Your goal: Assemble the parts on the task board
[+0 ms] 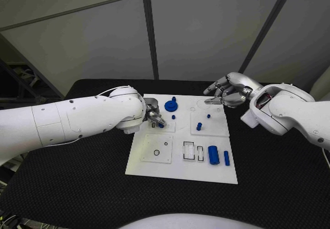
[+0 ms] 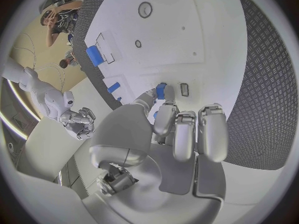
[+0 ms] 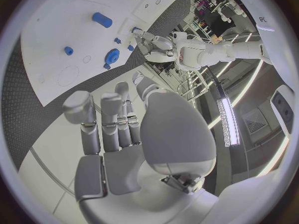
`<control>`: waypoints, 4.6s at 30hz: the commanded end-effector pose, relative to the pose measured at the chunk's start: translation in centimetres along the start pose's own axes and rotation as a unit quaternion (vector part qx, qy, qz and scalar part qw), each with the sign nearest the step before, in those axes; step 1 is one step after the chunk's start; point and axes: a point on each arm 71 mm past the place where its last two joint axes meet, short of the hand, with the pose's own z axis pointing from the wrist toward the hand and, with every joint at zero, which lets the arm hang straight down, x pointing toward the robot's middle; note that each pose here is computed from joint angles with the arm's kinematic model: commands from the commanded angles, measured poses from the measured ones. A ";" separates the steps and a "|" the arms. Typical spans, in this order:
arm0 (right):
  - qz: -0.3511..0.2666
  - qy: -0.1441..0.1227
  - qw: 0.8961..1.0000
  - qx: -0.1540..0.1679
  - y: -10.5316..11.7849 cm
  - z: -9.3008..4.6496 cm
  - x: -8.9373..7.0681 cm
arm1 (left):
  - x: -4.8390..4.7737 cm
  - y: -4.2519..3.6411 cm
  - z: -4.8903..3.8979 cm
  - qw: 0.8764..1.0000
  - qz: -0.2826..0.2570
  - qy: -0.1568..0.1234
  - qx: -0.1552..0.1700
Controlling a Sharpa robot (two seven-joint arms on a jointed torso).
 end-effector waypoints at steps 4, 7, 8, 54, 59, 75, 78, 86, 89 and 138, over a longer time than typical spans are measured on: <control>-0.001 0.003 1.000 -0.004 0.2 0.0 0.0 | 0.32 -0.18 0.26 1.000 0.019 0.022 -0.010; -0.001 0.004 1.000 -0.004 0.2 0.0 0.0 | 0.37 -0.37 0.40 0.999 0.023 0.026 -0.011; -0.001 0.004 1.000 -0.004 0.3 0.0 0.0 | 0.38 -0.43 0.45 0.999 0.023 0.026 -0.012; -0.005 0.005 1.000 0.001 0.0 0.0 0.0 | -1.25 0.33 0.30 1.000 -0.020 -0.009 -0.003; -0.005 0.004 1.000 0.003 -0.1 0.0 -0.1 | -2.56 -0.20 -0.24 0.999 -0.034 -0.016 0.012; -0.006 0.004 1.000 0.006 -0.2 0.1 -0.2 | -7.93 1.45 0.25 0.998 -0.057 -0.013 -0.012; -0.006 0.004 1.000 0.006 -0.2 0.1 -0.1 | -8.81 1.92 0.81 0.998 -0.057 -0.010 -0.023; -0.006 0.006 1.000 0.005 -0.1 0.1 0.0 | -9.87 2.82 2.40 0.998 -0.046 -0.007 -0.052; -0.005 0.006 1.000 0.005 0.0 0.1 0.0 | -10.02 3.05 2.87 0.997 -0.044 -0.007 -0.060; -0.005 0.010 1.000 0.000 0.3 0.3 0.3 | -8.07 3.13 4.91 0.996 0.000 0.043 -0.080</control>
